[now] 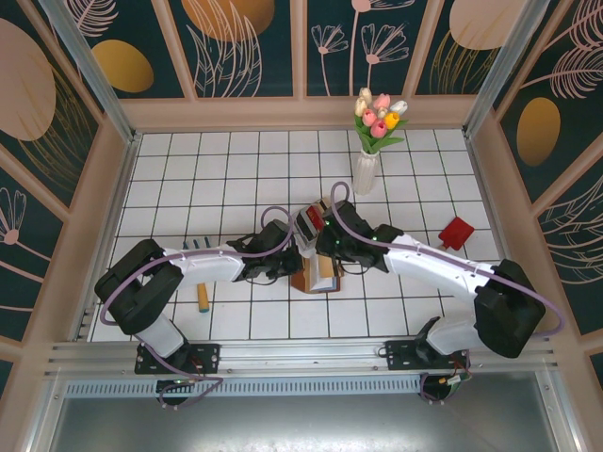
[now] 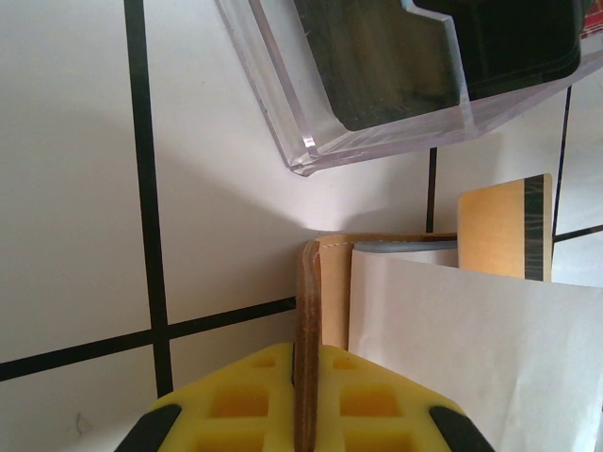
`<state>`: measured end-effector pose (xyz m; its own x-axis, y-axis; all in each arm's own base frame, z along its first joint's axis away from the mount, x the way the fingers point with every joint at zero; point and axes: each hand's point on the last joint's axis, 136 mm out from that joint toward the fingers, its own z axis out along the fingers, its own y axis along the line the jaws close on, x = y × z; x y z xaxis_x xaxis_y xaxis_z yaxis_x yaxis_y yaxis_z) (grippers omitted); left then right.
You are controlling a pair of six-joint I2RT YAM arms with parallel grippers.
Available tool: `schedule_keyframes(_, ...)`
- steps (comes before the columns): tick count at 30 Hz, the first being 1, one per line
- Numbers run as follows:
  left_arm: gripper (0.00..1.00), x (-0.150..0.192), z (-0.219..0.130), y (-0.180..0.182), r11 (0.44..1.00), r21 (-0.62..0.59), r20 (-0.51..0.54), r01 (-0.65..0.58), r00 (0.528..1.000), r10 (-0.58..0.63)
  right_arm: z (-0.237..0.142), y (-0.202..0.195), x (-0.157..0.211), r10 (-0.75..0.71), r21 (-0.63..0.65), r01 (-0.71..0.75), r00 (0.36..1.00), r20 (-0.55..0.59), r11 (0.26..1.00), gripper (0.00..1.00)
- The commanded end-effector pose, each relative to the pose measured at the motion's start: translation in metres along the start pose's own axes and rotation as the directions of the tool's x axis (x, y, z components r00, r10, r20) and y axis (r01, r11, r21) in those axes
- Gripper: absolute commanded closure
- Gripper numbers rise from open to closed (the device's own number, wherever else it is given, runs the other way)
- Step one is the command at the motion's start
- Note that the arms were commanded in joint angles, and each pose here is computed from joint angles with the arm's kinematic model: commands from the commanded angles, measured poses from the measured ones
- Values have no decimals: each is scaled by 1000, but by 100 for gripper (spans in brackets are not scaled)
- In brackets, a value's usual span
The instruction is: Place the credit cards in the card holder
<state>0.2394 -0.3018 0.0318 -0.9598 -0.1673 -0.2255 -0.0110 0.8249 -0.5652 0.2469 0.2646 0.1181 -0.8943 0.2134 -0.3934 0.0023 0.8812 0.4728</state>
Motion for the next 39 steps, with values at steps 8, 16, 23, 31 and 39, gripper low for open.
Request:
schedule_keyframes(8, 100, 1, -2, 7, 1000, -25, -4, -2, 1000, 1, 24, -37, 40, 66, 108, -55, 993, -102, 993, 91)
schedule_keyframes(16, 100, 2, -1, 7, 1000, -27, -12, -6, 1000, 5, 33, -75, 38, 114, 231, -92, 990, -84, 968, 89)
schedule_keyframes(23, 100, 3, 0, 10, 999, -36, -15, -9, 1000, 8, 39, -83, 36, 142, 178, -125, 986, -90, 976, 82)
schedule_keyframes(31, 100, 4, 3, 11, 999, -39, -26, -11, 1000, 10, 49, -81, 39, 146, 109, -132, 981, -130, 985, 67)
schedule_keyframes(39, 100, 6, 5, 13, 999, -47, -34, -19, 999, 17, 52, -83, 41, 151, 102, -137, 978, -143, 985, 65)
